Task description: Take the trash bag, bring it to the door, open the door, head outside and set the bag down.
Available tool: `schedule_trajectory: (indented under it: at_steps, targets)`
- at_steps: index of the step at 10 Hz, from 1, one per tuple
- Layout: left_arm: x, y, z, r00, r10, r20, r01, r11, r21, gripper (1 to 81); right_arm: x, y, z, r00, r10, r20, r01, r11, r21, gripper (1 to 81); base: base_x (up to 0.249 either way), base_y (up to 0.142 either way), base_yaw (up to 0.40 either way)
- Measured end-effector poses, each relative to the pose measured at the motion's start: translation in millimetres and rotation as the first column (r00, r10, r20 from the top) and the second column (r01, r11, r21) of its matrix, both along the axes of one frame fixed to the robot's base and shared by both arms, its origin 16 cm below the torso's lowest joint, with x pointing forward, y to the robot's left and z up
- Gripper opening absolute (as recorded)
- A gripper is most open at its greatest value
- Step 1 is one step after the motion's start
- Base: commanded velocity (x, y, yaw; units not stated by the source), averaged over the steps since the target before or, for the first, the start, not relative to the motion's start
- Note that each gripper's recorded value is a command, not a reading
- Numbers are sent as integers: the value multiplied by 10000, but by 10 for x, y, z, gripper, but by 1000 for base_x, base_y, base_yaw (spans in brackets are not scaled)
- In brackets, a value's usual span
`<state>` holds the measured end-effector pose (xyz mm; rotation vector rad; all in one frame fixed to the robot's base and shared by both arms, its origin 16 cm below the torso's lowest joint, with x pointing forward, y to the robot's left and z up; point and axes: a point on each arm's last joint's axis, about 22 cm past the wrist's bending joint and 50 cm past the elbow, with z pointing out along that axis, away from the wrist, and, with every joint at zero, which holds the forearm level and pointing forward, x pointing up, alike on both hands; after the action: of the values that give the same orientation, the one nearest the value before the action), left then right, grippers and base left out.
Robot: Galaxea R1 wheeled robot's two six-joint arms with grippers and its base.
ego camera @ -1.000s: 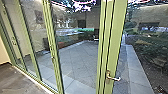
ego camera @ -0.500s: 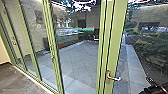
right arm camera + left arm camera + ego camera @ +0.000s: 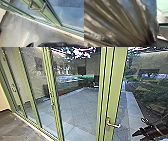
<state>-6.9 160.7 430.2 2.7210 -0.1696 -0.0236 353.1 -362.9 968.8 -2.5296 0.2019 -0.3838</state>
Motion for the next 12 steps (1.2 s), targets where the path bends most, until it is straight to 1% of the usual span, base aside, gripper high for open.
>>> schedule_trajectory:
  at_steps: [3, 5, 7, 9, 10, 11, 12]
  targets:
    - [-8, -13, 1, 10000, -2, -20, 2, 10000, -15, 10, 308, 147, -24, 9988, -439, -199, 444, 9987, 247, 811, 0, 0, 0]
    - [-8, -10, 0, 10000, 34, -36, -34, 10000, -7, 10, 521, 127, -71, 9943, -996, -370, 1008, 9944, 304, 811, 0, 0, 0]
    - [-6, -6, -4, 10000, 43, -41, -42, 10000, 21, 10, 714, 274, -114, 9886, -1374, -618, 1408, 9886, 542, 811, 0, 0, 0]
    - [-4, -9, -5, 10000, 52, -48, -52, 10000, 23, 10, 917, 330, -152, 9770, -1960, -844, 2023, 9766, 737, 811, 0, 0, 0]
    - [-6, -4, -5, 10000, 50, -54, -50, 10000, 28, 10, 1024, 363, -177, 9684, -2282, -1004, 2366, 9681, 820, 811, 0, 0, 0]
    - [0, 14, -10, 10000, 76, -53, -76, 9999, 70, 10, 1130, 401, -189, 9578, -2641, -1133, 2753, 9564, 980, 811, 0, 0, 0]
    - [-4, 20, -11, 9999, 85, -65, -85, 9999, 78, 10, 1234, 406, -195, 9454, -3029, -1204, 3164, 9415, 1160, 811, 0, 0, 0]
